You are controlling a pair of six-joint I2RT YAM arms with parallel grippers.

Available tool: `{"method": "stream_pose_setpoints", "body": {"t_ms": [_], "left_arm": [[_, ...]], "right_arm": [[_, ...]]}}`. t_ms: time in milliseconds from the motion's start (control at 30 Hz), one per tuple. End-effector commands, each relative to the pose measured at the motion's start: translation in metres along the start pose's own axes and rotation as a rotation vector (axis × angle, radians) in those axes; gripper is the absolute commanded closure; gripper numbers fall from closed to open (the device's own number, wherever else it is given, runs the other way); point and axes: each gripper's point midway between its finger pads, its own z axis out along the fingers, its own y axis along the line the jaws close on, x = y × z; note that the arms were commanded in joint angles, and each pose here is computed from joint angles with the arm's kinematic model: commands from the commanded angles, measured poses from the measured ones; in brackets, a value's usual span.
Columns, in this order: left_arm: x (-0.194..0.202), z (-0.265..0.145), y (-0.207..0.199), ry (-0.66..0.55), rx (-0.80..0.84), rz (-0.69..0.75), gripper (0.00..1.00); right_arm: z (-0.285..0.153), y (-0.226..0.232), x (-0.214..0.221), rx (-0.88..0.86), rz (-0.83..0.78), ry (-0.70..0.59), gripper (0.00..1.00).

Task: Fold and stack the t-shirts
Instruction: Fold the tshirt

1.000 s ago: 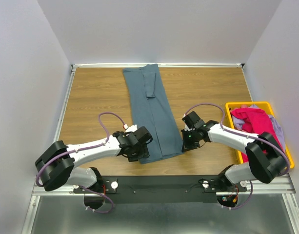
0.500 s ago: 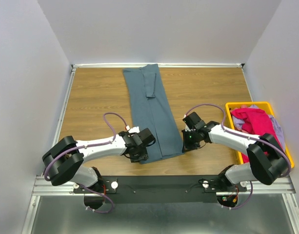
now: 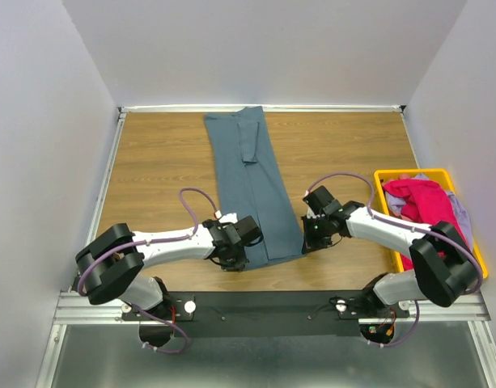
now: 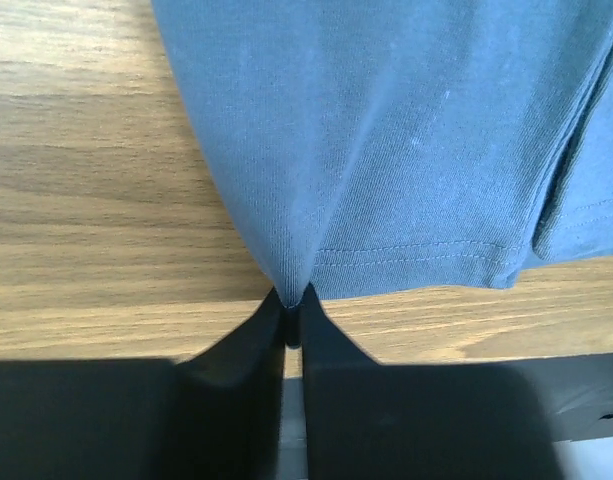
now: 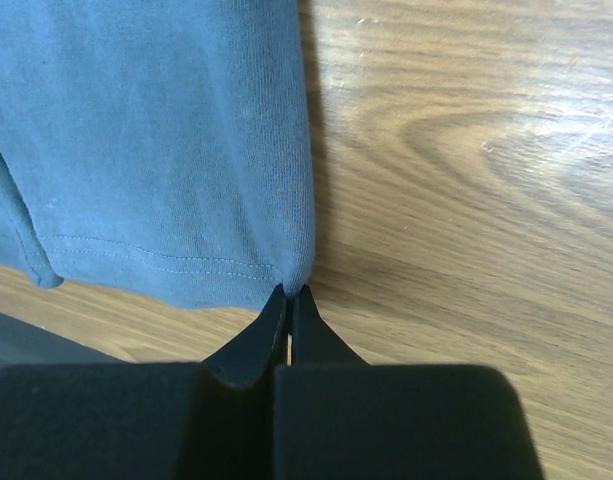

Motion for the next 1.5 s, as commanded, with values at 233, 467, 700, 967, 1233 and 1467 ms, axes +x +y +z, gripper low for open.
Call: {"method": "stream_pose_setpoints", "body": {"t_ms": [233, 467, 700, 967, 1233, 1467], "left_arm": [[0.022, -0.021, 0.039, 0.052, -0.079, 0.037, 1.00], [0.038, -0.062, 0.028, 0.106, 0.088, 0.082, 1.00], [-0.061, -0.071, 0.009, -0.110, 0.218, 0.040, 1.00], [-0.200, -0.069, 0.037, -0.402, 0.074, 0.038, 1.00], [-0.294, -0.073, 0.046, -0.552, -0.038, 0.063, 1.00], [-0.334, -0.059, 0.037, -0.606, -0.071, 0.117, 1.00]], "right_arm": [[-0.023, 0.008, 0.025, -0.046, 0.035, 0.088, 0.99], [-0.050, 0.018, 0.029, -0.069, 0.038, 0.123, 0.99], [-0.061, 0.040, -0.065, 0.010, -0.008, -0.056, 0.99], [-0.056, 0.074, -0.181, 0.044, -0.085, -0.226, 0.99], [-0.031, 0.071, -0.238, 0.107, -0.112, -0.289, 0.99], [-0.018, 0.059, -0.259, 0.130, -0.095, -0.325, 0.99]]}}
